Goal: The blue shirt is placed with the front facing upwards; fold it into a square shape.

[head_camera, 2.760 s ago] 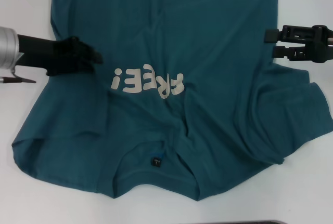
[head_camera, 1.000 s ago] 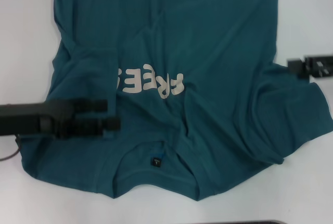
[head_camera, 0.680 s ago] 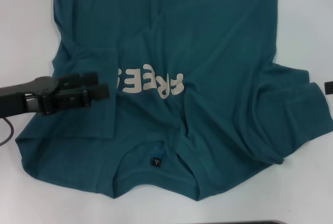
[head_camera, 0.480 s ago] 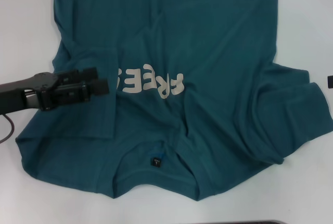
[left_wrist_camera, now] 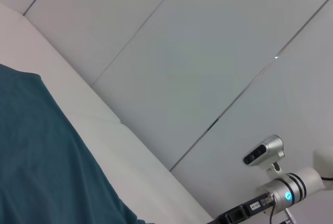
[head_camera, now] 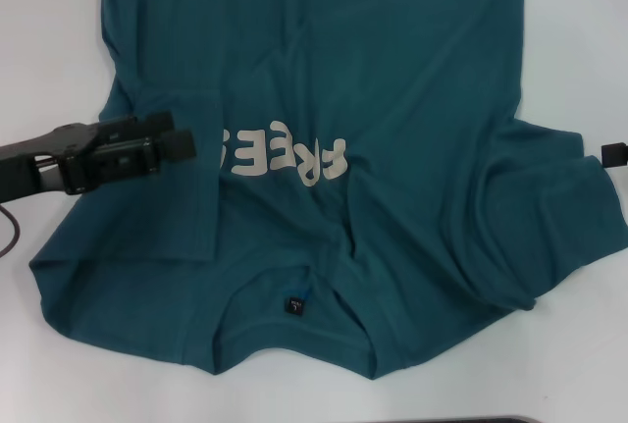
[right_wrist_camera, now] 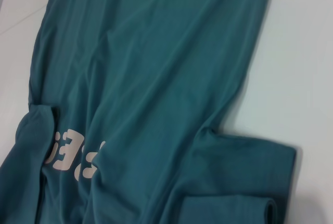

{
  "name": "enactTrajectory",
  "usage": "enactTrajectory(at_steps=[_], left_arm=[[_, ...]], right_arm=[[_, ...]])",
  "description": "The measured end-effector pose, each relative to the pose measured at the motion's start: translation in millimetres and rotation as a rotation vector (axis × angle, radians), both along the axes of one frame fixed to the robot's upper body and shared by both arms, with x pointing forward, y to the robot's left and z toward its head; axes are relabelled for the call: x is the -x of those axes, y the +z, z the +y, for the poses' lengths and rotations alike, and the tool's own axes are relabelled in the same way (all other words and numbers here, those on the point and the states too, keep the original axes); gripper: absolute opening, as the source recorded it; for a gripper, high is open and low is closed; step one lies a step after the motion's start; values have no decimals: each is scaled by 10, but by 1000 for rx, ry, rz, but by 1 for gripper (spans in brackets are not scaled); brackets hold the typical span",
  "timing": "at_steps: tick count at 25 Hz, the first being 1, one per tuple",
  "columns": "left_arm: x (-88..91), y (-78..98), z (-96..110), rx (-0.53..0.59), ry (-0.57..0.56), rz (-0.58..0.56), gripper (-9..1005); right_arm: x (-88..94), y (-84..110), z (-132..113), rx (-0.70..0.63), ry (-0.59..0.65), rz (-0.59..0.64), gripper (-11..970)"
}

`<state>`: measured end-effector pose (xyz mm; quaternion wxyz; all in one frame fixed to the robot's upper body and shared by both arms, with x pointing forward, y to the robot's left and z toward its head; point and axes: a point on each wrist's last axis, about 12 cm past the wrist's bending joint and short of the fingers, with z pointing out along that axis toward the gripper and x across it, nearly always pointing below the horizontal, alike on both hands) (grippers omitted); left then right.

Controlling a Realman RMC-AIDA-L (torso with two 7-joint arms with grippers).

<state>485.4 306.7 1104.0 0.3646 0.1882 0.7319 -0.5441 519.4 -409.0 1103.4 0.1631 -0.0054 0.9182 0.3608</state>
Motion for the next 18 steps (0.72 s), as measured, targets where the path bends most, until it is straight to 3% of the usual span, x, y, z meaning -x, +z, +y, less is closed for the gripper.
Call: enactTrajectory(at_steps=[18], left_arm=[[0, -15, 25, -1, 27, 5, 928]], right_arm=[[-105, -144, 259, 22, 24, -3, 946]])
